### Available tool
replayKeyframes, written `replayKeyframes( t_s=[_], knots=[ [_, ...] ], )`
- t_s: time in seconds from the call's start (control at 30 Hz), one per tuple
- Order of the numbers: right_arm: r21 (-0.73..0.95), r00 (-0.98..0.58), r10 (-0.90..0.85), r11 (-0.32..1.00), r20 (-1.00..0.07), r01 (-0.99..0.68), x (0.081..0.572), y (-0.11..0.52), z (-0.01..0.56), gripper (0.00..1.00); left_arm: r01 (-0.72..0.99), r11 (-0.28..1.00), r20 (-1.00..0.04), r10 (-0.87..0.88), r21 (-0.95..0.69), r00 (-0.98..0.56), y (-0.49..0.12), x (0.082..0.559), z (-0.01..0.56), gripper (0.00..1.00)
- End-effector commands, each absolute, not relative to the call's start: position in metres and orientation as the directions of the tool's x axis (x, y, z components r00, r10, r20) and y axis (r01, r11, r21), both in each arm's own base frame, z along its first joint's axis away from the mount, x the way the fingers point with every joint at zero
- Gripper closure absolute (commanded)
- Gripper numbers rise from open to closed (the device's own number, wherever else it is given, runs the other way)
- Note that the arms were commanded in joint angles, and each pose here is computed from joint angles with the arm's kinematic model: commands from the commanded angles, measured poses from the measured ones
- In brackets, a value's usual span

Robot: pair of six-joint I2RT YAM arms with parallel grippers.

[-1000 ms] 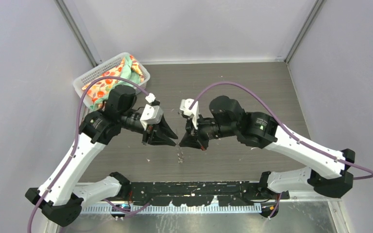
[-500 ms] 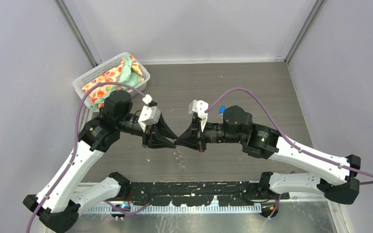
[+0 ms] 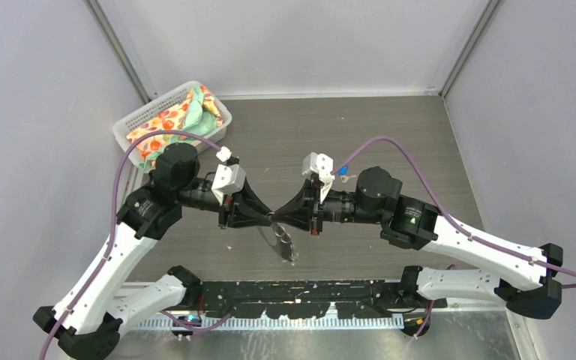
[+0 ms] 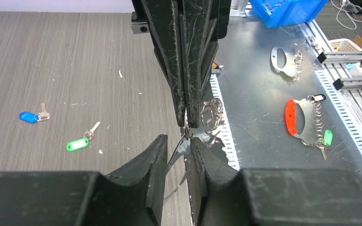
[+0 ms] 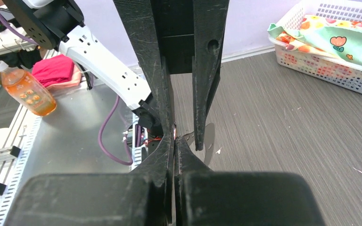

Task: Put the keys on the keyring

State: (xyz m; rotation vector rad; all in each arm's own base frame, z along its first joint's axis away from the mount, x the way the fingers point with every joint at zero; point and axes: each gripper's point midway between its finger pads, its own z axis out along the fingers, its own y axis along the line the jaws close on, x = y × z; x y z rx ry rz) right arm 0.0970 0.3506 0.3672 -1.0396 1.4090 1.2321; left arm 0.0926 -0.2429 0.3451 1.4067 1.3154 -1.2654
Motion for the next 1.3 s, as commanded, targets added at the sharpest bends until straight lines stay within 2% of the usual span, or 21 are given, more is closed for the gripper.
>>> replayKeyframes(
  t_s=[0.0,0.23,0.57,0.7,1.0,1.1,1.17,1.27],
  knots=[
    [0.15,-0.136,0.109,0.13,-0.985,-0.98,0.097,0.344,0.401,0.99,0.994,-0.097,-0.986,0.165,-0.053,-0.037,-0.24,0.093,0.351,0.71],
    [0.155,-0.142,0.099,0.133,-0.985,-0.979,0.096,0.343,0.397,0.99,0.999,0.03,-0.991,0.134,0.013,0.009,-0.236,0.11,0.362,0.7],
    [0.154,-0.142,0.095,0.14,-0.985,-0.978,0.097,0.345,0.397,0.99,0.993,-0.106,-0.992,0.12,-0.047,-0.034,-0.237,0.083,0.361,0.72],
    [0.16,-0.149,0.089,0.133,-0.985,-0.978,0.096,0.349,0.396,0.99,0.993,-0.111,-0.993,0.113,-0.049,-0.036,-0.241,0.088,0.36,0.73],
    [0.177,-0.17,0.067,0.141,-0.983,-0.974,0.096,0.351,0.389,0.99,0.997,-0.068,-0.994,0.102,-0.035,-0.028,-0.244,0.1,0.364,0.99],
    [0.185,-0.179,0.056,0.151,-0.982,-0.971,0.097,0.35,0.388,0.99,0.998,-0.057,-0.995,0.101,-0.027,-0.021,-0.243,0.1,0.363,1.0],
    [0.203,-0.203,0.022,0.174,-0.979,-0.964,0.099,0.347,0.383,0.94,0.999,-0.05,-0.995,0.101,-0.019,-0.014,-0.242,0.1,0.363,1.0],
    [0.227,-0.239,-0.029,0.216,-0.971,-0.95,0.101,0.341,0.379,0.73,0.999,-0.054,-0.994,0.108,-0.002,0.004,-0.241,0.099,0.362,1.0]
  ],
)
